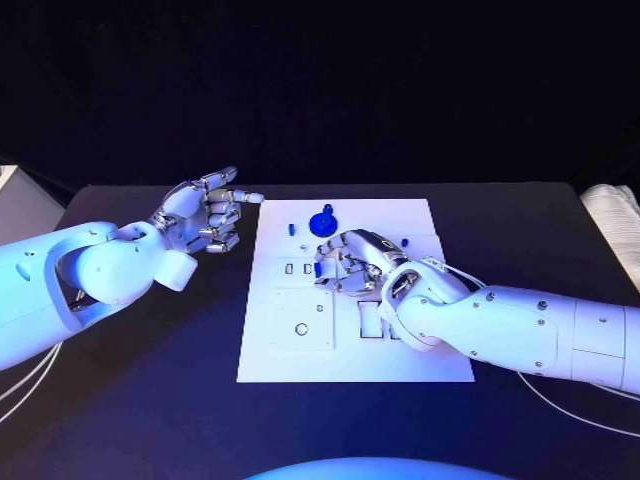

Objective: Assemble the parts on the task board

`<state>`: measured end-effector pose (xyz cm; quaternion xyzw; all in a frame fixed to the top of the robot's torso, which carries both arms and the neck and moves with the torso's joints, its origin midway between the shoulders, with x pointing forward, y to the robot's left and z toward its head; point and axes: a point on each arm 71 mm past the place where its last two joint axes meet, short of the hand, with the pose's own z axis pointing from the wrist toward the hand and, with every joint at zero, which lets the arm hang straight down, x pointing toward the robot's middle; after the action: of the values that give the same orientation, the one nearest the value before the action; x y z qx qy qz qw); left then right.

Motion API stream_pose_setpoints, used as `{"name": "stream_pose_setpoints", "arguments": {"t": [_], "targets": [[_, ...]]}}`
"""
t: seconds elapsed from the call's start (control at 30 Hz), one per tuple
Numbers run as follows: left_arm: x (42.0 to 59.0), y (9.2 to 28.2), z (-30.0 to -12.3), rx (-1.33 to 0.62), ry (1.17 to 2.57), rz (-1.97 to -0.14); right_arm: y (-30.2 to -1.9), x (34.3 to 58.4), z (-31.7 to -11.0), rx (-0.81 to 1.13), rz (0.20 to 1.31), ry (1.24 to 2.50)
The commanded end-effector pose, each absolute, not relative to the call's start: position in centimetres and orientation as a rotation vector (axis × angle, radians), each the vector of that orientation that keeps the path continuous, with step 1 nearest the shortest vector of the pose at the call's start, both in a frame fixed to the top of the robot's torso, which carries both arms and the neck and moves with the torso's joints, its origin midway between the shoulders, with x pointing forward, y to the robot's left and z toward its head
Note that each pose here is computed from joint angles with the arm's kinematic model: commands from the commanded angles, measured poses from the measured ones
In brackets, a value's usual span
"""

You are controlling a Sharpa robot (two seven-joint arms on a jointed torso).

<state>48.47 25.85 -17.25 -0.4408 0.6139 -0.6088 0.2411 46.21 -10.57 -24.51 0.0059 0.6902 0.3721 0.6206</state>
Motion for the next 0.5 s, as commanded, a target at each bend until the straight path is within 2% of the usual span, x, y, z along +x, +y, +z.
{"name": "stream_pose_setpoints", "arguments": {"t": [0.03,0.23,0.5], "targets": [[48.5,25.7,-17.1,-1.180,1.689,-1.664,-10.5,46.0,-24.3,0.000,0.873,1.559],[48.5,25.6,-17.2,-1.107,1.725,-1.613,-10.6,45.0,-23.2,0.039,0.970,1.497],[48.3,24.7,-17.6,-0.983,1.835,-1.442,-11.2,44.3,-19.3,0.136,1.172,1.377]]}}
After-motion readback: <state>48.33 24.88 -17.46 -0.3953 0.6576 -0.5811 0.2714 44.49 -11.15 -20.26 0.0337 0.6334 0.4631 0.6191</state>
